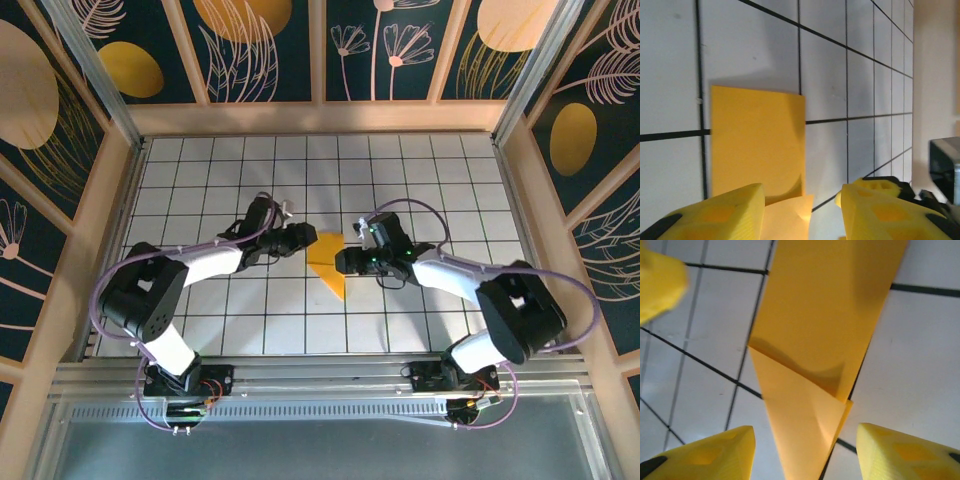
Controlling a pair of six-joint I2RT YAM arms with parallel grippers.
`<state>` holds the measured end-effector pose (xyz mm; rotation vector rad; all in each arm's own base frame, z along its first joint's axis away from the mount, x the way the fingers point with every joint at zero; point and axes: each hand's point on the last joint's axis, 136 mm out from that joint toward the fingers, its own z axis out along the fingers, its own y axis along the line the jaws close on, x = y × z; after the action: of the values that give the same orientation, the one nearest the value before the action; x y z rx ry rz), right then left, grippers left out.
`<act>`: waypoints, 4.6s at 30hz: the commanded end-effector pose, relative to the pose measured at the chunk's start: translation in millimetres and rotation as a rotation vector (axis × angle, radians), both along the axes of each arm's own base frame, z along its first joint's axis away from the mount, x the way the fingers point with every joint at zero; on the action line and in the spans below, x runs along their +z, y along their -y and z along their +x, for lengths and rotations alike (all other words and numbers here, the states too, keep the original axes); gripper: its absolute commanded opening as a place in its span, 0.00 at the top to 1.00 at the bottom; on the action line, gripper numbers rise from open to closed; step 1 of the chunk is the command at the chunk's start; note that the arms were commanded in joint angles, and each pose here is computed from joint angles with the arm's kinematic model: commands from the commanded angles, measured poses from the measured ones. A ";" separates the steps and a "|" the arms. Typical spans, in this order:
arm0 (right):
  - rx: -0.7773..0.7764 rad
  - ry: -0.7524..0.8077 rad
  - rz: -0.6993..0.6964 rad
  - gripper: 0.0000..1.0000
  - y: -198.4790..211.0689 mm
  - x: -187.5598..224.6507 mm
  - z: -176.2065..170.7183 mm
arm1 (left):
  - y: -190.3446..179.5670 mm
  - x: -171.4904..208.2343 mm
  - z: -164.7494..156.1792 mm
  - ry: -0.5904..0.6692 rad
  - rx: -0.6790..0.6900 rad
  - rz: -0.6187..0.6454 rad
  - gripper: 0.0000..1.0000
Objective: Fold a paper plane with a square sheet of paper (fold left side to right side)
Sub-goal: Third fold the triangle at the center of the table, then fourth fold the wing at the center of the table.
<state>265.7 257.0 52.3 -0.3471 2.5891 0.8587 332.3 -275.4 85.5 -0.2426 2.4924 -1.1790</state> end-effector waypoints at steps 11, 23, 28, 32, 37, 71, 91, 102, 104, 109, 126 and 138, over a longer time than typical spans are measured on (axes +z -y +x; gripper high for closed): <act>0.040 0.023 0.018 0.56 -13.2 -8.2 11.4 | -18.4 -35.3 -11.9 -0.079 0.059 0.044 0.55; 0.045 0.008 0.034 0.76 -16.3 -5.6 10.4 | -21.3 -41.4 -13.0 -0.091 0.066 0.060 0.54; 0.038 0.029 0.031 1.00 -14.8 3.1 12.2 | -17.4 -38.7 -11.6 -0.097 0.058 0.018 0.52; 0.026 0.079 0.037 1.00 -12.1 20.1 16.0 | -14.1 -35.1 -7.0 -0.097 0.053 -0.024 0.52; 0.024 0.129 0.056 1.00 -10.3 37.7 16.3 | -4.7 -38.2 -0.9 -0.105 0.018 -0.036 0.51; -0.198 0.227 -0.247 0.57 32.8 60.7 27.1 | 7.7 -22.0 10.7 -0.058 0.054 -0.028 1.00; -0.119 0.294 -0.611 0.52 -34.6 2.5 -40.0 | 8.1 -30.7 -6.8 -0.165 0.166 -0.058 1.00; -0.093 0.298 -0.642 0.57 -39.9 -17.2 -42.2 | 11.3 -29.6 -8.4 -0.169 0.159 -0.065 1.00; -0.097 0.305 -0.644 0.59 -40.3 -17.6 -40.8 | 11.5 -29.7 -8.7 -0.170 0.158 -0.064 1.00; -0.103 0.305 -0.653 0.64 -38.4 -20.5 -40.5 | 11.9 -30.8 -10.2 -0.174 0.156 -0.059 1.00; -0.093 0.300 -0.683 0.90 -31.3 -26.5 -42.5 | 12.2 -23.0 -9.6 -0.153 0.153 -0.061 0.99; -0.060 0.300 -0.636 1.00 -18.2 -23.8 -40.8 | -32.4 7.4 3.2 -0.049 0.216 -0.038 0.55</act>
<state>220.4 279.0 17.9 -0.5225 2.5259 -0.1124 336.9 -265.3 95.0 -0.5066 2.4126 -1.2068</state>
